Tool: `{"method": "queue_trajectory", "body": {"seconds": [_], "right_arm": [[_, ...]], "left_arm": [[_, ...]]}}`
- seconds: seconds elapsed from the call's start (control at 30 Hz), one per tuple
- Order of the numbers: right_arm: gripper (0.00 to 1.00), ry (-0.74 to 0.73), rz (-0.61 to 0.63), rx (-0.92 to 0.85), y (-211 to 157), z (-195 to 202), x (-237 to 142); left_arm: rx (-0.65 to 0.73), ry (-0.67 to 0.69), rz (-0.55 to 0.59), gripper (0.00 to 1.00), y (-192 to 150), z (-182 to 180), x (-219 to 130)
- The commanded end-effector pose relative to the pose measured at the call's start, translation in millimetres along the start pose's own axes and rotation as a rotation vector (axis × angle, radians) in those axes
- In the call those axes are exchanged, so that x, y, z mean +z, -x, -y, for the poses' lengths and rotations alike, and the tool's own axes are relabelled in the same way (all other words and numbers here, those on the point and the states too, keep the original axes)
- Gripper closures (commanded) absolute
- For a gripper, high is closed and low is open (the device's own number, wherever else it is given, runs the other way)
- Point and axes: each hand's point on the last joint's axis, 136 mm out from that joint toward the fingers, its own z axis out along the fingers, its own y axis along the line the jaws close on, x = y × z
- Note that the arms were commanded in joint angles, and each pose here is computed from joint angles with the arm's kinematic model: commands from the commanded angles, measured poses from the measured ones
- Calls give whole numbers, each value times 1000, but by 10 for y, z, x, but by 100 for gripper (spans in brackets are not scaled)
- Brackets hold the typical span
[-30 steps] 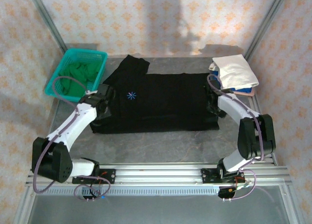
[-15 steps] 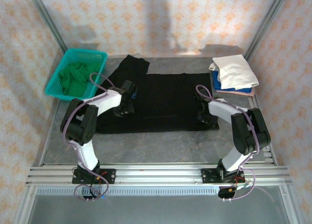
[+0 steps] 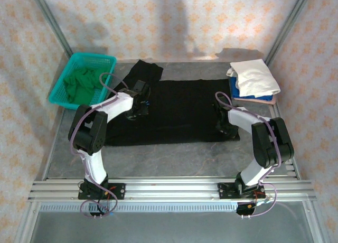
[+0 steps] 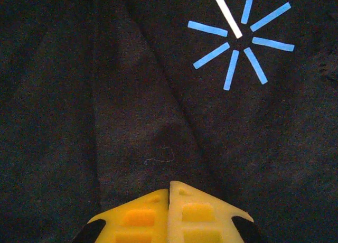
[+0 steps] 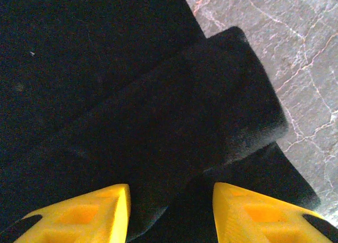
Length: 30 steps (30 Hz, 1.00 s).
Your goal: Fold and stack the t-shirts
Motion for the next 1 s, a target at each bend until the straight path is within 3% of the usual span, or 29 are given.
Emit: {"method": "queue_trajectory", "body": {"seconds": [0.0, 0.07, 0.1, 0.33, 0.37, 0.5, 0.67, 0.97], "right_arm": [[55, -76, -4, 4, -49, 255, 11], [54, -78, -6, 14, -51, 282, 12], [54, -76, -9, 16, -56, 285, 15], [53, -74, -15, 15, -68, 279, 40], [53, -76, -17, 17, -74, 283, 44], [53, -76, -13, 18, -64, 284, 37], [53, -80, -6, 14, -53, 297, 20], [53, -83, 4, 9, -32, 307, 5]], "left_arm": [[0, 41, -7, 72, -76, -150, -22], [-5, 32, -23, 56, -180, -174, 52], [-4, 31, -37, 53, -227, -180, 94], [-8, 26, -60, 50, -335, -195, 211], [-7, 25, -62, 53, -342, -193, 214], [-11, 13, -44, 83, -291, -177, 146], [-16, 0, -8, 100, -147, -129, -17], [23, 38, 0, 93, -7, -137, -168]]}}
